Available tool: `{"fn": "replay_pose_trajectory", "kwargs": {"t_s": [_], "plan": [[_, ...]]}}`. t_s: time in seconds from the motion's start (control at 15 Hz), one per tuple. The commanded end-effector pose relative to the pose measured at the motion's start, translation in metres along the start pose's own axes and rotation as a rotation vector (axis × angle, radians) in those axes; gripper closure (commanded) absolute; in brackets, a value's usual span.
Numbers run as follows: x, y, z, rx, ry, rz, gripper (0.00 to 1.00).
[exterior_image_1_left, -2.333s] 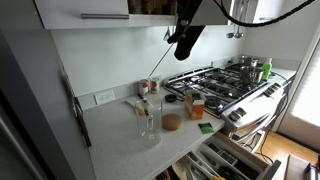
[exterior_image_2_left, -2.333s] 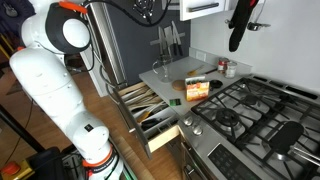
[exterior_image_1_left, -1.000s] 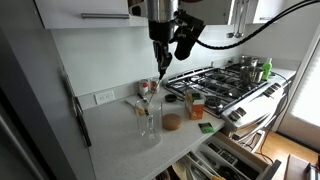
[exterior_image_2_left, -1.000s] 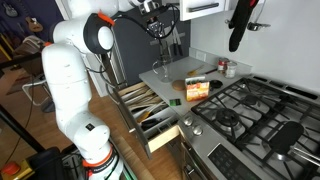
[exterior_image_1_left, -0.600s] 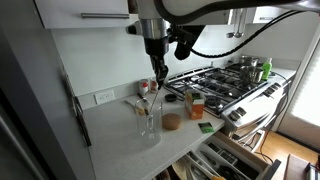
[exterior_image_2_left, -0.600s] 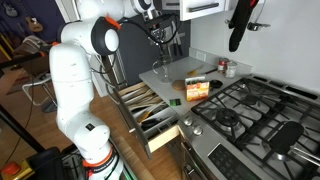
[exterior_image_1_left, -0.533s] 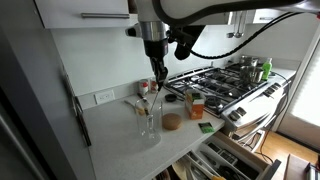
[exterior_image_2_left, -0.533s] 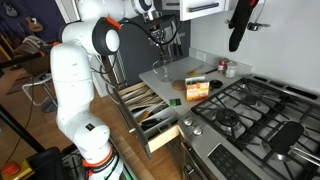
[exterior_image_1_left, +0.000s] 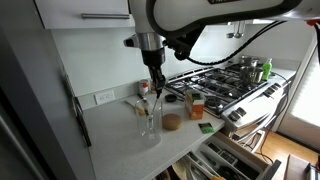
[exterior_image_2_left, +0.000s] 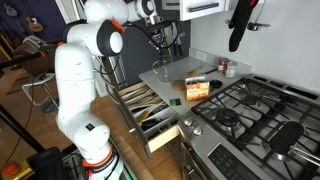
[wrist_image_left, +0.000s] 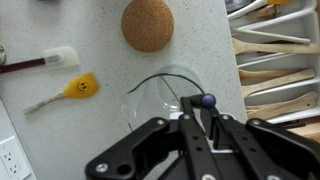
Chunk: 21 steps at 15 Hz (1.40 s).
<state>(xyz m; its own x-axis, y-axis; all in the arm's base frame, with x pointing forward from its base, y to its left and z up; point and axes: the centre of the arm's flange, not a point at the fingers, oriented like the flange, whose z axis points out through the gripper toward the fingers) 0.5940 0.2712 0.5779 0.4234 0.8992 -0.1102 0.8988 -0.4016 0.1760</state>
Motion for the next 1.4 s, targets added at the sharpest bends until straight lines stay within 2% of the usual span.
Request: {"fn": "replay_pose_trajectory", "kwargs": {"t_s": [0.0,0.2,0.93,1.33], "plan": [[0.007,0.005,0.004,0.034,0.025,0.006,0.96],[0.009,0.006,0.016,0.05,-0.017,0.016,0.96],[0.024,0.019,0.036,0.092,0.006,0.036,0.96],[0.027,0.022,0.042,0.104,-0.017,0.046,0.96]]}}
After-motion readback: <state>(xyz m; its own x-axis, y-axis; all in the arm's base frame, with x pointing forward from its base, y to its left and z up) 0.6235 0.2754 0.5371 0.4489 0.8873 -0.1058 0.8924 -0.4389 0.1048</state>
